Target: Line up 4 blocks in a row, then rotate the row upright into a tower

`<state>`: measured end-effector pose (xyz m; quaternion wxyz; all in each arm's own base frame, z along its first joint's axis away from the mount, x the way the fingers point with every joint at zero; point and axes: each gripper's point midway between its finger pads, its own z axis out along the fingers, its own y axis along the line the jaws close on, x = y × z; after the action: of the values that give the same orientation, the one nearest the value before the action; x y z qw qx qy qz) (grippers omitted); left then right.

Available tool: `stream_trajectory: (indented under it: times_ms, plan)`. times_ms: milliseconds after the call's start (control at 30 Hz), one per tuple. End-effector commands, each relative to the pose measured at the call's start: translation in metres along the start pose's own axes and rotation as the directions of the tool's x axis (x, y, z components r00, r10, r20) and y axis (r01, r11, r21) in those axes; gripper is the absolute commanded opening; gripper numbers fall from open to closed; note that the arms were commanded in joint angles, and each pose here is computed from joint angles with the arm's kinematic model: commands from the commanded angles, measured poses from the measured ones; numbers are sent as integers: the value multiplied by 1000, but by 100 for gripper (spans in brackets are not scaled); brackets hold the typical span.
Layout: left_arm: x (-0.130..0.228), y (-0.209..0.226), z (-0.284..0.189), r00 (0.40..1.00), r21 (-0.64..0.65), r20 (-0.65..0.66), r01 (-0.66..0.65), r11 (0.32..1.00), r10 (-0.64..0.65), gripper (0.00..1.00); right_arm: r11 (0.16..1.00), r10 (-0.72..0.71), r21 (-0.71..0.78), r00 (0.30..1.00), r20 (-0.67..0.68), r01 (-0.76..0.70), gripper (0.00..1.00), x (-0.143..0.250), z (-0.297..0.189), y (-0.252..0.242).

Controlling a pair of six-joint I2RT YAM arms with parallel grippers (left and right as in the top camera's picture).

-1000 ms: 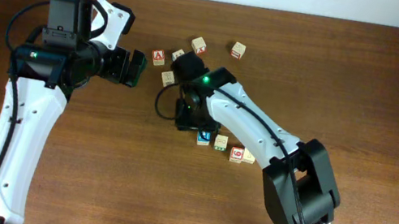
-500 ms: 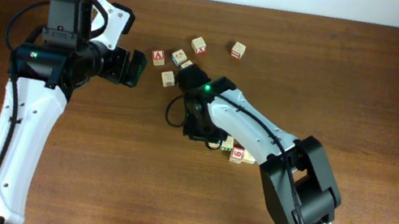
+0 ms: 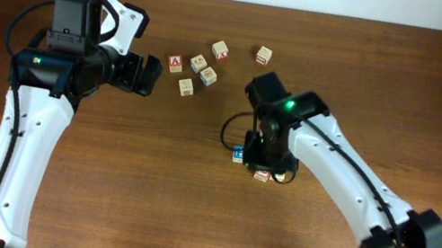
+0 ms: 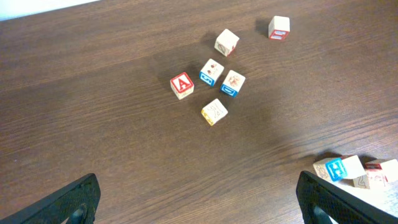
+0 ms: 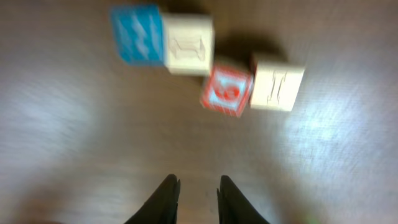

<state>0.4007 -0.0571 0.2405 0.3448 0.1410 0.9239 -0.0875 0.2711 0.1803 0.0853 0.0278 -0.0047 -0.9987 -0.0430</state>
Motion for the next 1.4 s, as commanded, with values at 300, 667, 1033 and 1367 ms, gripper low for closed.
stream_trajectory:
  times_ms: [300, 667, 1033, 1367]
  plan:
    - [-5, 1, -2, 1000, -1, 9, 4, 1000, -4, 99, 991, 128, -22, 991, -45, -129, 4, 3, 67, -25]
    - [-5, 1, -2, 1000, -1, 9, 4, 1000, -4, 99, 989, 138, -55, 990, -6, -138, 4, -13, 65, -29]
    - [-5, 1, -2, 1000, -1, 9, 4, 1000, -4, 99, 990, 113, -80, 994, 0, -112, 4, -16, 64, -24]
    - [-5, 1, -2, 1000, -1, 9, 4, 1000, -4, 99, 987, 128, -106, 991, 37, -124, 4, -30, 62, -28]
